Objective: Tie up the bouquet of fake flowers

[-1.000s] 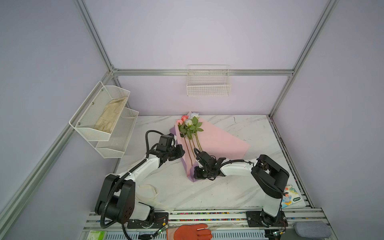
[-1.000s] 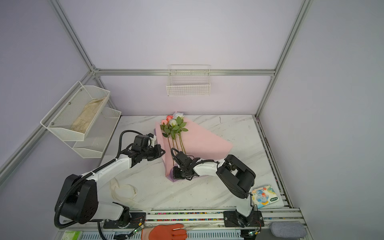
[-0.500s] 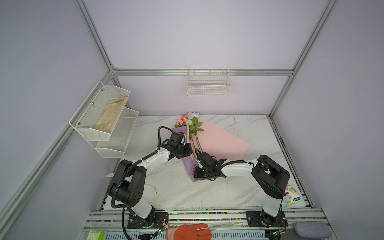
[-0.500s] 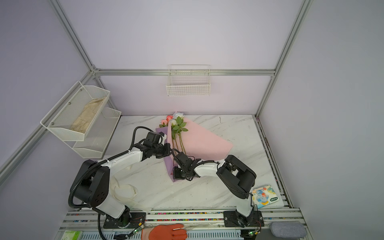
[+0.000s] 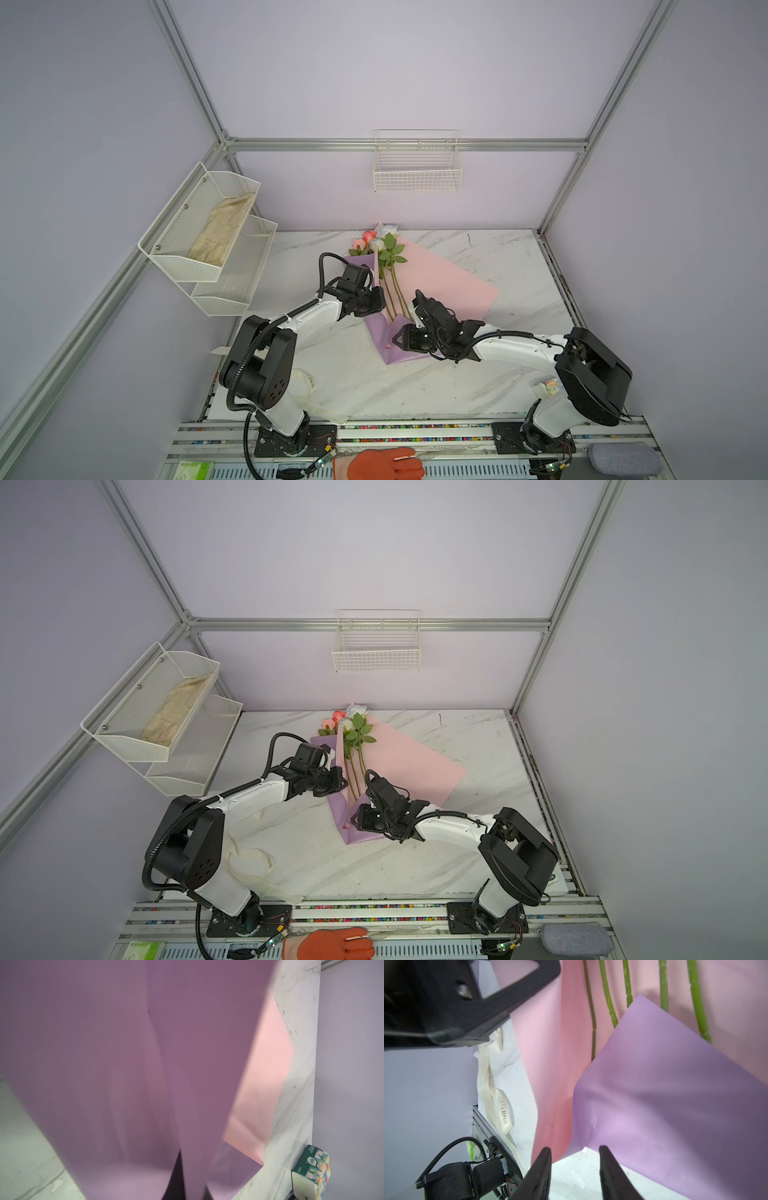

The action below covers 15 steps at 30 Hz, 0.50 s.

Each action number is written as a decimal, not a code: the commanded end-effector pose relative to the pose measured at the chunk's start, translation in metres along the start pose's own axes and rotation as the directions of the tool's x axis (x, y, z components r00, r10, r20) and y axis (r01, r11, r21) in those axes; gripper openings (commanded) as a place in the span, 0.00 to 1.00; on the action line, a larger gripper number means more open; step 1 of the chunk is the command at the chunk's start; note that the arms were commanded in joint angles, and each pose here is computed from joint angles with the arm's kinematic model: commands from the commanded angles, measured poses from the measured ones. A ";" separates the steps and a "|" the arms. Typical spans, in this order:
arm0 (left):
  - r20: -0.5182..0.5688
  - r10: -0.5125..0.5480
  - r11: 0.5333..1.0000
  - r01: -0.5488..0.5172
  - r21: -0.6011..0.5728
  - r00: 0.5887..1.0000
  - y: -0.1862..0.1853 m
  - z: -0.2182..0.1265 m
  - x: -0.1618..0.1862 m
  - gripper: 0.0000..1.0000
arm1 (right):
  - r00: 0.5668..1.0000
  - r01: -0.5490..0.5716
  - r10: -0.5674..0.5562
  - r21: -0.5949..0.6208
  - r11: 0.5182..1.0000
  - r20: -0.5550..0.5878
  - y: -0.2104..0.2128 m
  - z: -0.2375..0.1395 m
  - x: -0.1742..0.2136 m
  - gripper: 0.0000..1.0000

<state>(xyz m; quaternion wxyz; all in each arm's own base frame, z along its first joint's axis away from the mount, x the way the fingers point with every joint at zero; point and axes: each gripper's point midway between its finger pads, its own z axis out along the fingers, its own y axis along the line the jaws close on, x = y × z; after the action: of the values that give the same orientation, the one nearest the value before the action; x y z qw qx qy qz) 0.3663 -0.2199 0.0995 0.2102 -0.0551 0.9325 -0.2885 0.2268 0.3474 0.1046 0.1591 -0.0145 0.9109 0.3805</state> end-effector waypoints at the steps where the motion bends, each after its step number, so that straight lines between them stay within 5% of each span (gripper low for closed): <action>1: 0.089 0.046 0.996 -0.053 0.075 0.995 -0.041 -0.013 -0.037 0.04 | 0.996 -0.046 0.049 -0.044 0.998 0.076 0.011 -0.013 -0.013 0.48; 6: 0.082 0.051 0.995 -0.058 0.086 0.995 -0.046 -0.010 -0.037 0.04 | 0.998 -0.035 0.041 -0.134 0.990 0.038 0.034 -0.004 -0.015 0.58; 13: 0.071 0.056 0.994 -0.062 0.095 0.996 -0.049 -0.007 -0.034 0.04 | 0.997 -0.049 0.047 0.035 0.998 0.066 0.002 0.024 -0.023 0.60; 15: 0.065 0.058 0.993 -0.064 0.098 0.996 -0.050 -0.006 -0.033 0.04 | 0.998 -0.038 0.036 0.038 0.999 0.058 0.002 0.030 -0.024 0.53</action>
<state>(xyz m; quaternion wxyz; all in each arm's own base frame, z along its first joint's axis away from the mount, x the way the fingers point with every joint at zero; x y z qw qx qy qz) 0.3710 -0.2332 0.1047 0.2119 -0.0429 0.9303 -0.2963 0.2491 0.3652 0.0924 0.1664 0.0122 0.9119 0.3749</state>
